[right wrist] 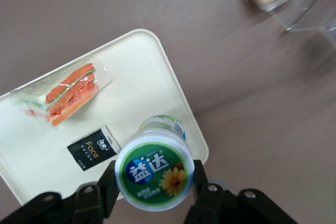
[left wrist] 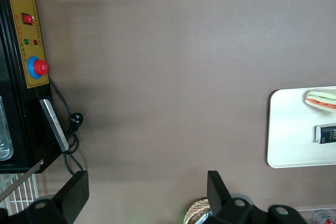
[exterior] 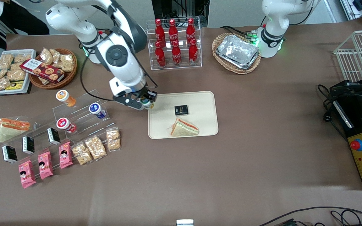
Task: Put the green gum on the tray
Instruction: 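Carry the green-capped bottle over the cream tray with the right gripper, then lower the bottle onto the tray and open the right gripper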
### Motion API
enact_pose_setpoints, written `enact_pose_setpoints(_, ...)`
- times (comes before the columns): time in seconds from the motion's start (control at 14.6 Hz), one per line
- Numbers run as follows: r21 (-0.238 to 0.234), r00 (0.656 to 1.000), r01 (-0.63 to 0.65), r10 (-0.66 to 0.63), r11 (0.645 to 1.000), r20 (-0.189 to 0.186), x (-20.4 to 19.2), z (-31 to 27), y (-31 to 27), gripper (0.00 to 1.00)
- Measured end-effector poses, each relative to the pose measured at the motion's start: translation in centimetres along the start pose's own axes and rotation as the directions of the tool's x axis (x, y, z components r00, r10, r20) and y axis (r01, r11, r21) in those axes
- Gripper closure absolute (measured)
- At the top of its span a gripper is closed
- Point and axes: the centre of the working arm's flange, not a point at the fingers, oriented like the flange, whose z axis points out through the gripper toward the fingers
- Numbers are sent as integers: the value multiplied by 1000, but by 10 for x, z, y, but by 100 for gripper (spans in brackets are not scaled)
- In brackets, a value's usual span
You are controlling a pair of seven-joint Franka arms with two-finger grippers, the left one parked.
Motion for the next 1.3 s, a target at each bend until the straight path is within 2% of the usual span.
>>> enact_pose_setpoints(0.21,36,999,-11,13,999,-31,-15,49,4,41)
enact_pose_setpoints(0.48,45,999,-19,21,999,-43,-40,102,7,41)
enact_pose_setpoints(0.82,45,998,-36,38,998,-45,-54,129,4,41)
enact_pose_setpoints(1.03,44,997,-54,56,998,-44,-54,132,5,36)
enact_pose_setpoints(1.3,46,997,-59,62,997,-45,-53,132,5,4)
